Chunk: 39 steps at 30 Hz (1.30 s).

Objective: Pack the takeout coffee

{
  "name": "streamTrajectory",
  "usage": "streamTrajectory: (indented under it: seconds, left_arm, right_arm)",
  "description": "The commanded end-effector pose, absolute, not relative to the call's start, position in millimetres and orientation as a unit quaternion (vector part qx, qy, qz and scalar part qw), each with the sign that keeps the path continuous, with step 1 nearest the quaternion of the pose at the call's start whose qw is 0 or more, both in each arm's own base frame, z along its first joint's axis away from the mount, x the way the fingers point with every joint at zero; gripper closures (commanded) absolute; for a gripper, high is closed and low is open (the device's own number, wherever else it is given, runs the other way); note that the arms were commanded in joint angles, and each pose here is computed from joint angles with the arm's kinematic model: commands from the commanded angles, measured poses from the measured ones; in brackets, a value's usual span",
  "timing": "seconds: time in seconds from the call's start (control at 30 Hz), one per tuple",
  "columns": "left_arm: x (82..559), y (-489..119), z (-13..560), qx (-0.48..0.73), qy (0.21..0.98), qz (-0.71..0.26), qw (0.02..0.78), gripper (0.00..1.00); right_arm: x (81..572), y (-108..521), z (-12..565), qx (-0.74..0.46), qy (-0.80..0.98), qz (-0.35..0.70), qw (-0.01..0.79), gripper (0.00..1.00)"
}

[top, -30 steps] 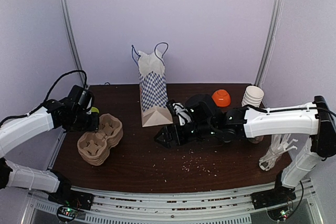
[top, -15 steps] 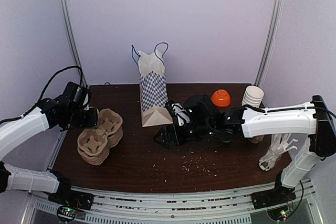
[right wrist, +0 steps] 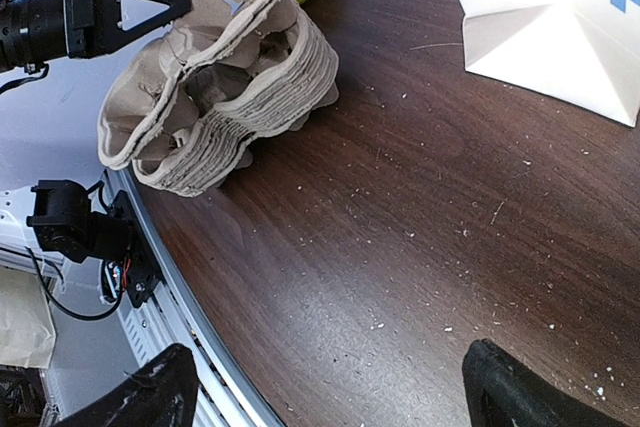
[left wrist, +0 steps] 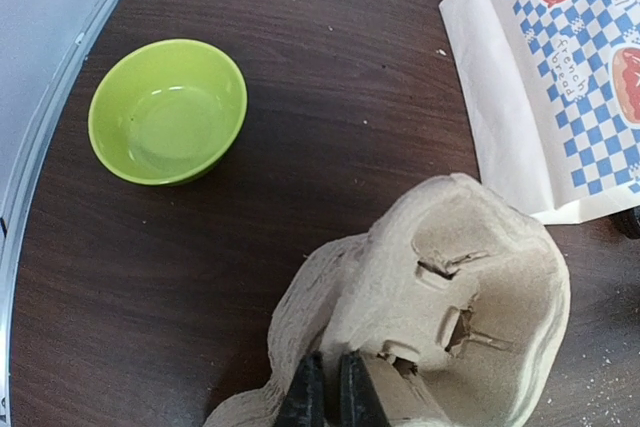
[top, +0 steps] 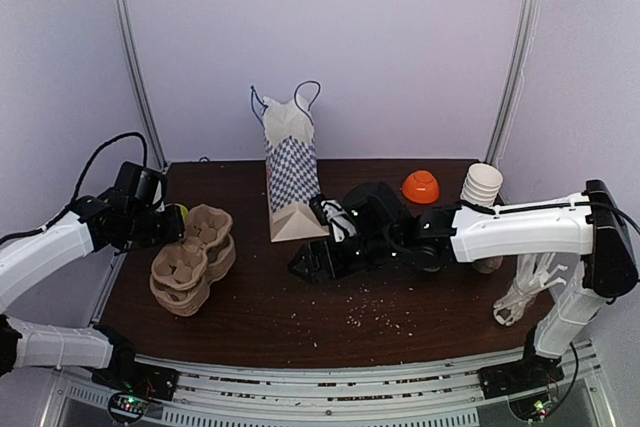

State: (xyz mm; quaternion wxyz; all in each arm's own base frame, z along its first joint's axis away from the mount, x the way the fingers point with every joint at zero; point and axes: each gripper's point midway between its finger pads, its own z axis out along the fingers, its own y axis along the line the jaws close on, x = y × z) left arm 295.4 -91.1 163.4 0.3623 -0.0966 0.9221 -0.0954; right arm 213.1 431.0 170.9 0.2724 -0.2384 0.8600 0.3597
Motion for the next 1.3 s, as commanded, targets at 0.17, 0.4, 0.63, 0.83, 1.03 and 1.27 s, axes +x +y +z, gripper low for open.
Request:
streamTrajectory:
  seconds: [0.17,0.4,0.63,0.83,1.03,1.27]
  left_arm:
    - [292,-74,147,-0.063,0.937,-0.037,0.340,1.00]
    - [298,-79,170,-0.025,0.933,-0.040,0.356,1.00]
    - [299,-88,166,0.011,0.937,-0.055,0.345,1.00]
    - [300,-87,150,0.004,0.943,-0.059,0.328,0.95]
    - [297,-85,143,-0.013,0.943,-0.061,0.326,0.58]
    - [299,-77,177,-0.018,0.930,-0.052,0.364,0.29]
  right_arm:
    - [216,453,183,-0.236,0.851,0.387,0.264,0.05]
    - [217,471,189,-0.232,0.842,0.415,0.253,0.05]
    - [217,484,187,-0.225,0.839,0.436,0.236,0.05]
    - [217,503,189,-0.197,0.829,0.477,0.215,0.03]
    - [224,531,189,-0.141,0.819,0.527,0.179,0.04]
    - [241,556,174,-0.080,0.815,0.551,0.158,0.08]
